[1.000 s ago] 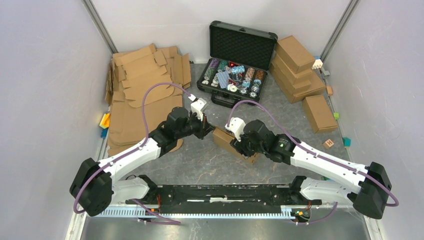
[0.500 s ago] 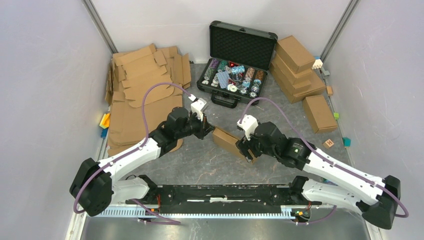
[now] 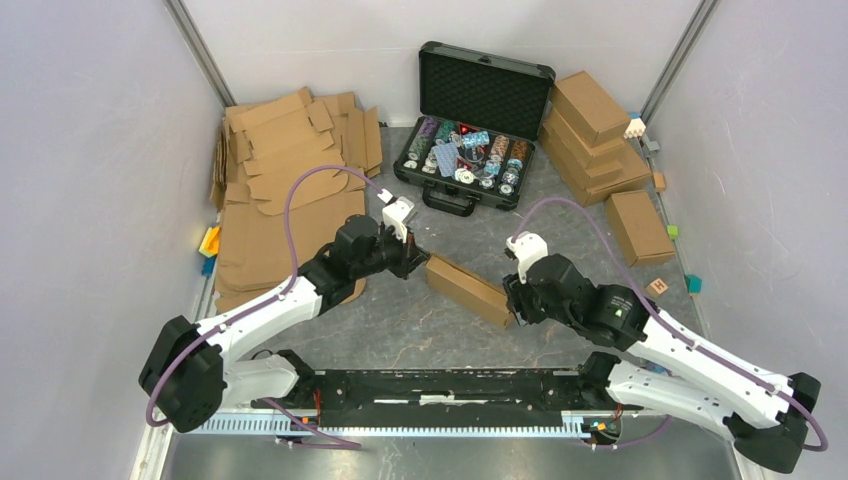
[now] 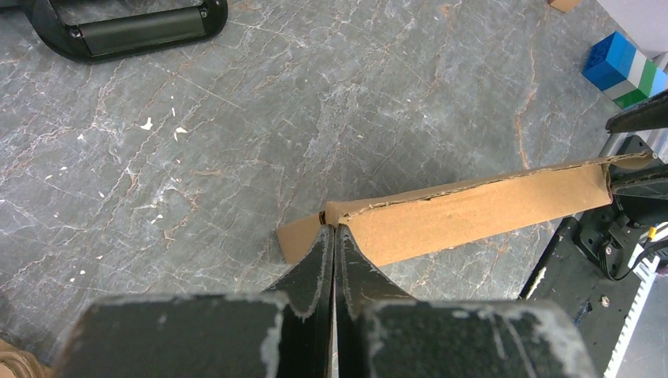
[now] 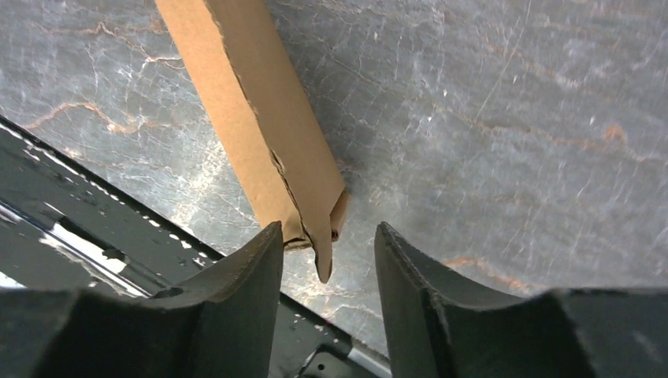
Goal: Fold the paper box
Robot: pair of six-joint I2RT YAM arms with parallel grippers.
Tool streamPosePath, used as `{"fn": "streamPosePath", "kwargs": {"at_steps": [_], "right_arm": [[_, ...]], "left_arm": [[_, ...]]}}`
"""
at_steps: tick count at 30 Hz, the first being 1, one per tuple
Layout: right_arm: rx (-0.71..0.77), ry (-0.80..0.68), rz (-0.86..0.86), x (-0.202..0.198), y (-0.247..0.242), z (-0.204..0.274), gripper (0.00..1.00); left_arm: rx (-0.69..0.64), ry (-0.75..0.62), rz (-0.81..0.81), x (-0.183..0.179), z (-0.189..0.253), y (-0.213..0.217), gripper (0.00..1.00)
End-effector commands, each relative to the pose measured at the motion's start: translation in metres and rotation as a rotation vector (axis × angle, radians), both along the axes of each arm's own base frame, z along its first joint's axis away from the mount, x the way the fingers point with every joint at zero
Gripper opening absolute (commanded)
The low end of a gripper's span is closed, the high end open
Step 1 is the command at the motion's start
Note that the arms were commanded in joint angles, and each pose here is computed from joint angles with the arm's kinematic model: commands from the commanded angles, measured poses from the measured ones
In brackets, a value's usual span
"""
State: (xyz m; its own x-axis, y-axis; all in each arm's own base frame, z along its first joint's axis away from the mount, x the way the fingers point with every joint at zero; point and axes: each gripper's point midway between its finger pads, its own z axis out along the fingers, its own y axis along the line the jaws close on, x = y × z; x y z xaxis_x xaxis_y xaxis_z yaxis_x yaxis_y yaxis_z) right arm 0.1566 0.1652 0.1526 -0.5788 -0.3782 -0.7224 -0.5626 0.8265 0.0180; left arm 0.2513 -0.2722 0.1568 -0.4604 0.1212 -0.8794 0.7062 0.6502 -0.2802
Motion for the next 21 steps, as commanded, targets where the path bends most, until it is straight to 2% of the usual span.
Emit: {"fn": "streamPosePath", "kwargs": {"at_steps": [1, 8, 21], "right_arm": [[0.092, 0.018, -0.159, 0.000, -0.008, 0.008, 0.47], [0.255, 0.076, -0.281, -0.001, 0.003, 0.008, 0.27], [0.353, 0.164, -0.427, -0.003, 0.007, 0.009, 0.24]], "left_arm": [[0.003, -0.007, 0.007, -0.001, 0.009, 0.000, 0.02], [0.004, -0.005, -0.001, -0.002, 0.008, -0.002, 0.02], [0.009, -0.004, -0.002, -0.003, 0.008, -0.003, 0.02]]}}
